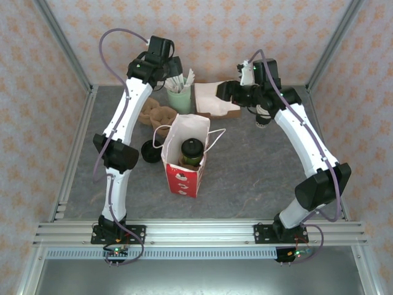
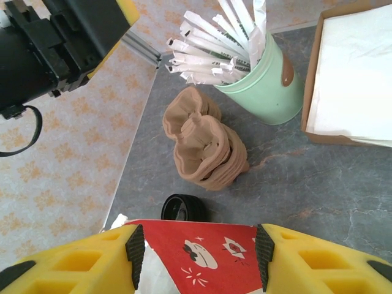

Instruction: Pack the takeout coffee

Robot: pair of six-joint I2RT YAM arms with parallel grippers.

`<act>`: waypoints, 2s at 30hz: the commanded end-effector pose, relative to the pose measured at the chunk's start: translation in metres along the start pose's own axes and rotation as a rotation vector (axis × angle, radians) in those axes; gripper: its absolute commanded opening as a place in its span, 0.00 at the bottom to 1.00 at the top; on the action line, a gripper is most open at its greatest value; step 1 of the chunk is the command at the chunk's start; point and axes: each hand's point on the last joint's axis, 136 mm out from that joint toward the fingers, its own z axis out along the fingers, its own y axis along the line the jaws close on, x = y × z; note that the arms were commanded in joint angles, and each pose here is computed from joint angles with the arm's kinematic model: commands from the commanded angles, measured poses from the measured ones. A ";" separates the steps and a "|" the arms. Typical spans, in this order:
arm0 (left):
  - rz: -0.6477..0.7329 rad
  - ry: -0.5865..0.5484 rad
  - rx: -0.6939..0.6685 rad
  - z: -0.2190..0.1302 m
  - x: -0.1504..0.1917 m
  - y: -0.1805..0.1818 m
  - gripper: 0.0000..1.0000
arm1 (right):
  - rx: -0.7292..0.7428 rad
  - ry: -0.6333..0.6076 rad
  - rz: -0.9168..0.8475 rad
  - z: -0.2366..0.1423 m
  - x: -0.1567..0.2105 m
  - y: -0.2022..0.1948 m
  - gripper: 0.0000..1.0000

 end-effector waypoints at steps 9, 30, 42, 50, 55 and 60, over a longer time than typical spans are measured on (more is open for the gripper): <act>-0.150 -0.097 -0.081 0.046 -0.032 0.059 0.67 | -0.002 -0.081 -0.034 0.000 -0.007 -0.006 0.59; -0.335 -0.092 0.152 0.138 -0.029 0.044 0.52 | 0.023 -0.072 -0.049 -0.030 0.045 -0.017 0.55; -0.307 -0.128 0.176 0.147 -0.033 0.040 0.27 | -0.011 -0.021 -0.057 -0.021 0.057 -0.019 0.55; -0.276 -0.155 0.197 0.132 -0.046 0.035 0.26 | -0.014 -0.003 -0.052 -0.015 0.066 -0.025 0.54; -0.261 -0.164 0.204 0.126 -0.050 0.033 0.20 | -0.020 -0.006 -0.053 -0.015 0.066 -0.024 0.54; -0.239 -0.185 0.212 0.114 -0.059 0.031 0.14 | -0.023 -0.007 -0.049 -0.016 0.069 -0.024 0.54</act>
